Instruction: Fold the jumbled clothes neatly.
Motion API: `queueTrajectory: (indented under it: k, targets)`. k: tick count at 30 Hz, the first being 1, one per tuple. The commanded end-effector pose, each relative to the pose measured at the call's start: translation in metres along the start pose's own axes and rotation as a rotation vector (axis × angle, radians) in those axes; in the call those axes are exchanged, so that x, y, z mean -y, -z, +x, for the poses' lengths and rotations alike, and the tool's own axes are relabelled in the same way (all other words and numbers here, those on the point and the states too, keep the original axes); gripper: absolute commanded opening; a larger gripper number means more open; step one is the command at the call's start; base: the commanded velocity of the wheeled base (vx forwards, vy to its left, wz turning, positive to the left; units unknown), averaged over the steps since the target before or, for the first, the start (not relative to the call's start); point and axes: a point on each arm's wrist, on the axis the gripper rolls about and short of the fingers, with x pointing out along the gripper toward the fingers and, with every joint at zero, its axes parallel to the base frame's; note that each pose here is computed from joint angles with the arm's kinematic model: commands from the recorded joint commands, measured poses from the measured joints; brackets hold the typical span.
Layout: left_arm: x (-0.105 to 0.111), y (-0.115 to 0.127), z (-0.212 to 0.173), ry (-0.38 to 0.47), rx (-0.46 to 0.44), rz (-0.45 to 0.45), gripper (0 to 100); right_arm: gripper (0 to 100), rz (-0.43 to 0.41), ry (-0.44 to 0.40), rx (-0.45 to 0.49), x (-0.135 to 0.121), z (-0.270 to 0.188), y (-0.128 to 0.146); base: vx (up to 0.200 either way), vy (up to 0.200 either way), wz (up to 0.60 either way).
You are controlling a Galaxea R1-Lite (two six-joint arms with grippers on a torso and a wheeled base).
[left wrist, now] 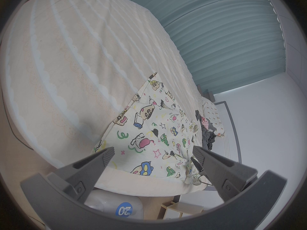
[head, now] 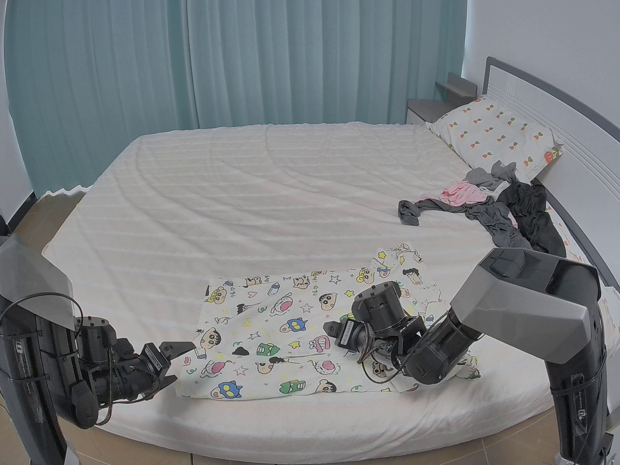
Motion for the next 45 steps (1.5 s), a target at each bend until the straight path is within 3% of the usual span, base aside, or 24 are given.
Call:
queueTrajectory:
  k: [1,7,15,21,28,36,40,45]
  targets:
    - [0.001,-0.001,0.0,0.011,0.009,0.006,100,100,0.003,-0.017,0.007,-0.005,-0.015,-0.008,0.0,0.0,0.0]
    - [0.001,-0.001,0.0,0.005,0.018,0.006,100,100,-0.032,0.005,-0.081,0.0,-0.03,0.01,0.0,0.0,0.0]
    - [0.001,-0.001,0.0,0.005,0.018,0.006,100,100,-0.07,0.04,-0.191,0.004,-0.016,0.034,0.0,0.0,0.0]
    - [0.001,-0.001,0.0,0.005,0.018,0.006,100,100,-0.048,0.039,-0.157,-0.001,-0.002,0.022,0.0,0.0,0.0]
    - [0.001,-0.001,0.0,0.005,0.018,0.006,100,100,-0.009,0.03,-0.048,-0.011,0.005,0.002,0.0,0.0,0.0]
    - [0.001,-0.001,0.0,0.005,0.018,0.006,100,100,0.038,-0.01,-0.037,-0.018,-0.031,-0.015,0.0,0.0,0.0]
    - [0.001,-0.001,0.0,0.004,0.019,0.006,100,100,0.043,-0.035,-0.119,-0.003,-0.068,-0.015,0.0,0.0,0.0]
    - [0.001,-0.001,0.0,0.004,0.019,0.006,100,100,0.1,0.037,-0.103,0.032,-0.069,-0.033,0.0,0.0,0.0]
